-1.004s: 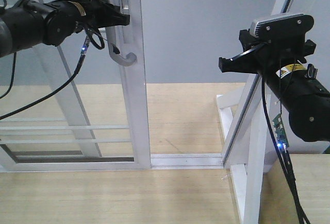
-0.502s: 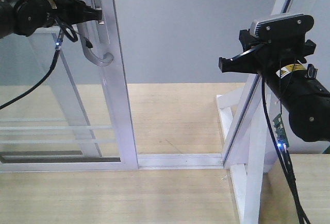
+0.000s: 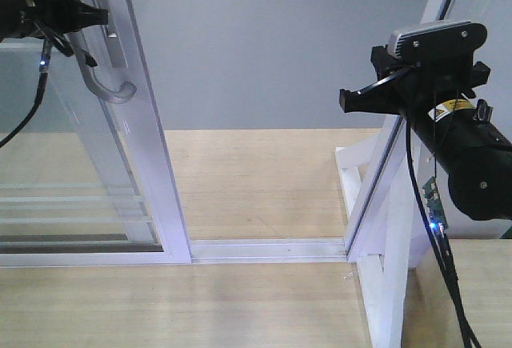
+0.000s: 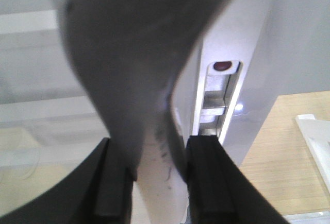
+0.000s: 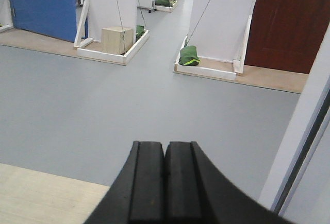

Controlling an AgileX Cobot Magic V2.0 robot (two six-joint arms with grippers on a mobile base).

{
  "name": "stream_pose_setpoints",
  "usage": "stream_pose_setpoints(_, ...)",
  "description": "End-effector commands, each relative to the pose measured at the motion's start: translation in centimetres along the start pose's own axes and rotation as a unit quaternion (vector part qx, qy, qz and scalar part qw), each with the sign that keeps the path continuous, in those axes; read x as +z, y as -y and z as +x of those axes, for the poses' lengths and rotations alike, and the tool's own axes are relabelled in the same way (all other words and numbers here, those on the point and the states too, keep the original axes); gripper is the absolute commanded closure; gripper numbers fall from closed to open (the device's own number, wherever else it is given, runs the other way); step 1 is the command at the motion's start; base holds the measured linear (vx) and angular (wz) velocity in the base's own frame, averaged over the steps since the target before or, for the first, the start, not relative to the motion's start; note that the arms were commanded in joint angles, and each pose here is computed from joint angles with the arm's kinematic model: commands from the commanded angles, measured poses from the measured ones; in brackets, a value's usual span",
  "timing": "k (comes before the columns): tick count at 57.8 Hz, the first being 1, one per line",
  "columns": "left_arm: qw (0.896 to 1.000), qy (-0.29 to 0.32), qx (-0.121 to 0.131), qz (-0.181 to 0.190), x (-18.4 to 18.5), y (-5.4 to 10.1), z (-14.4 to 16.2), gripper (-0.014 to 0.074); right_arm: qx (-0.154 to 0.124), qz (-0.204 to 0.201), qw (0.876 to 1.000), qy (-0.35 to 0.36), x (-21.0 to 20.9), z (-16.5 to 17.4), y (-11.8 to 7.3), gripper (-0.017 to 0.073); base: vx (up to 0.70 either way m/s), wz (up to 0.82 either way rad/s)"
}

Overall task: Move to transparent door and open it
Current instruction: 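Slide the door panel away from the frame with the left gripper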

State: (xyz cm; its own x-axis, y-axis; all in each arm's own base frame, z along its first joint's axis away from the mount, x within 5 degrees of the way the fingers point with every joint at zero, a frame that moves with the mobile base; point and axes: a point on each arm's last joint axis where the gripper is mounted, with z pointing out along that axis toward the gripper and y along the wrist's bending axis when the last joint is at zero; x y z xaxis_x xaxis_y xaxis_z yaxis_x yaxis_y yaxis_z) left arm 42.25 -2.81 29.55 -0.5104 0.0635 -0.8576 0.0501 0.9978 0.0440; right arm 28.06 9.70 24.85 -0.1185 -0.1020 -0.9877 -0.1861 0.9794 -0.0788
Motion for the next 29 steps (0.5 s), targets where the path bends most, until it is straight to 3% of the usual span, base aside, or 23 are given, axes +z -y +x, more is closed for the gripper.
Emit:
stream_pose_setpoints(1, 0.992, 0.124, 0.013, -0.005, -5.3, -0.6, -5.2, 0.0600, -0.001, 0.014, 0.997, 0.070, -0.4, -2.5, 0.5, 0.0568, 0.00, 0.00)
stream_pose_setpoints(15, 0.994, 0.104, 0.030, -0.013, -7.4, -0.8, -4.1, 0.0600, -0.003, 0.008, 0.998, 0.058, -0.5, -2.4, 0.4, 0.0568, 0.00, 0.00)
stream_pose_setpoints(23, 0.994, 0.107, 0.039, -0.005, -8.8, -0.6, -1.5, 0.0600, -0.038, -0.024, 0.999, 0.025, -0.9, -2.2, -0.1, 0.0568, 0.00, 0.00)
stream_pose_setpoints(29, 0.995, 0.094, 0.044, 0.000, -10.0, -0.4, 1.1, 0.0600, -0.040, -0.044, 0.998, -0.006, -1.8, -2.4, -0.2, 0.0566, 0.00, 0.00)
